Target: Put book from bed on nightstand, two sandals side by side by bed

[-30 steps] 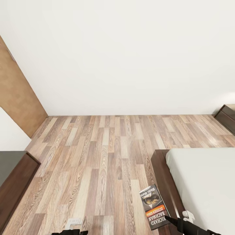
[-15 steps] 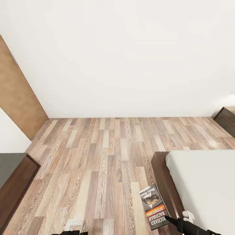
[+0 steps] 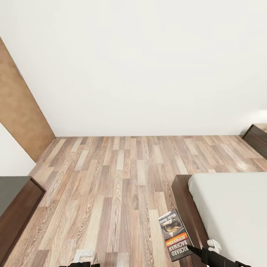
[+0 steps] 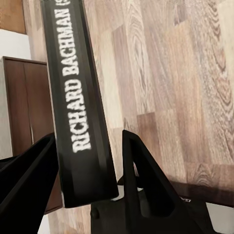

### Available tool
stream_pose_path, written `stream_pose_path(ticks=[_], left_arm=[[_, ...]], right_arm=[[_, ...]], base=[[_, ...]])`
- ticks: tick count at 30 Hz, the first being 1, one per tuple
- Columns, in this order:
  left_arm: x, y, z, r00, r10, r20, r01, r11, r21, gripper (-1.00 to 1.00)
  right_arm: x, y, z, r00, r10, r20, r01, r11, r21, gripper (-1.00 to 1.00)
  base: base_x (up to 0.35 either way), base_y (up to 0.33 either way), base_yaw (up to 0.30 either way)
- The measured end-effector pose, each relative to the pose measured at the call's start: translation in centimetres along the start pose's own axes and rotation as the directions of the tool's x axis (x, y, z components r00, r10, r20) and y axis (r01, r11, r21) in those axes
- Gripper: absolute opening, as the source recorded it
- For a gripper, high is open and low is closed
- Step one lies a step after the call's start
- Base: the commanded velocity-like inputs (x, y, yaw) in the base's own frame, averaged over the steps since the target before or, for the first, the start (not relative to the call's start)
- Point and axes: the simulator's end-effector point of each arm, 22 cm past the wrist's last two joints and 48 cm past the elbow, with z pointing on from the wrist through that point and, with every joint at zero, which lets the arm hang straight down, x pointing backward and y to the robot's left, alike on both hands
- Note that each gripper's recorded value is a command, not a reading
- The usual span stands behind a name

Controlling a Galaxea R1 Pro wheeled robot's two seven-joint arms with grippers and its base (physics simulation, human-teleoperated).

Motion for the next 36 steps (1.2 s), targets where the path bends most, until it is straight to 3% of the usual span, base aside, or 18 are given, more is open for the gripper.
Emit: stream_pose_path(ticks=[36], left_arm=[[-2.4, -0.7, -1.0, 0.998, 0.022, 0.053, -0.022, 1.0, 0.005, 1.0]], right_arm=[[-1.9, 1.6, -0.6, 0.999, -0.035, 0.04, 0.036, 0.999, -0.024, -1.0]], base=[[0.0, 0.0, 0.0]])
